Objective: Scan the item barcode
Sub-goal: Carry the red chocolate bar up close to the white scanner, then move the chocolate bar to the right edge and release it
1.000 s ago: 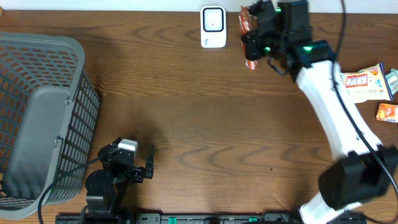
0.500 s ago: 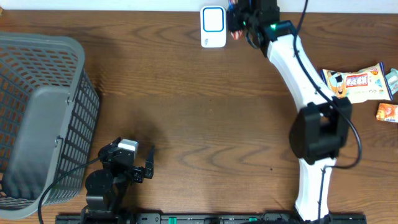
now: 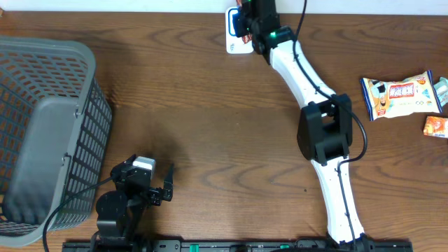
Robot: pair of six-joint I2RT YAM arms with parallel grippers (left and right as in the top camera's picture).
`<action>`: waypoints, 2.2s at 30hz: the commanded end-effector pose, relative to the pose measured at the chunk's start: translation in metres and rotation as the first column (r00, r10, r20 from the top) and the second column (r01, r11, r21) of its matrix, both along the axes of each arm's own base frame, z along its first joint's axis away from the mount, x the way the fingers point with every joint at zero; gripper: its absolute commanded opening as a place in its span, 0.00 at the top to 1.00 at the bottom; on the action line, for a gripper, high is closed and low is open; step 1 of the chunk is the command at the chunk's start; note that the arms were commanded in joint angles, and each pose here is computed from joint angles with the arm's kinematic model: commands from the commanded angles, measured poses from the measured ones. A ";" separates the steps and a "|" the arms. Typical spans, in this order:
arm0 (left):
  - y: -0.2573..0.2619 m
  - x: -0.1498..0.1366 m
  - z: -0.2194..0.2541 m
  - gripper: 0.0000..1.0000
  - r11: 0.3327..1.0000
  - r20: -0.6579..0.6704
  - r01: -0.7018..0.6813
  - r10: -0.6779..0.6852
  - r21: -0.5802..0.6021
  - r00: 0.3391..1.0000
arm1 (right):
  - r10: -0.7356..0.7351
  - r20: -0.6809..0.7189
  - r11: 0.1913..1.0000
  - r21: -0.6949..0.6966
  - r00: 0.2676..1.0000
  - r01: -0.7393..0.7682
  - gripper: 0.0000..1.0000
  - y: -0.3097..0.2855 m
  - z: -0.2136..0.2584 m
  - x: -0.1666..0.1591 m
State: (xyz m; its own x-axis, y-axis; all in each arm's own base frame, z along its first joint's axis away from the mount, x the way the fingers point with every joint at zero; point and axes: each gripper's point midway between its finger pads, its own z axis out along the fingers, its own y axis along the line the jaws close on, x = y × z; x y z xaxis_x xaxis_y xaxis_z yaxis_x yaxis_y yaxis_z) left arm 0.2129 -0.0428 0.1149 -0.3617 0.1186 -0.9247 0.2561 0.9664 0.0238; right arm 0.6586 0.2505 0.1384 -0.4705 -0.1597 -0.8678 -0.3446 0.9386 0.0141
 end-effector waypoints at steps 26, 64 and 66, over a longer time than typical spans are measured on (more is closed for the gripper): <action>0.000 -0.002 -0.009 0.02 1.000 -0.025 0.005 -0.005 0.015 1.000 | -0.726 -0.307 0.687 -0.362 0.616 0.630 0.99 -0.229 0.112 -0.153; 0.000 -0.002 -0.009 0.02 1.000 -0.025 0.005 -0.005 0.015 1.000 | -0.846 -0.533 0.358 -0.568 0.000 0.741 0.99 -0.491 -0.130 -0.261; 0.000 -0.002 -0.009 0.02 1.000 -0.025 0.005 -0.004 0.016 1.000 | -0.850 -0.525 0.361 -0.534 0.035 0.765 0.97 -0.489 -0.125 -0.246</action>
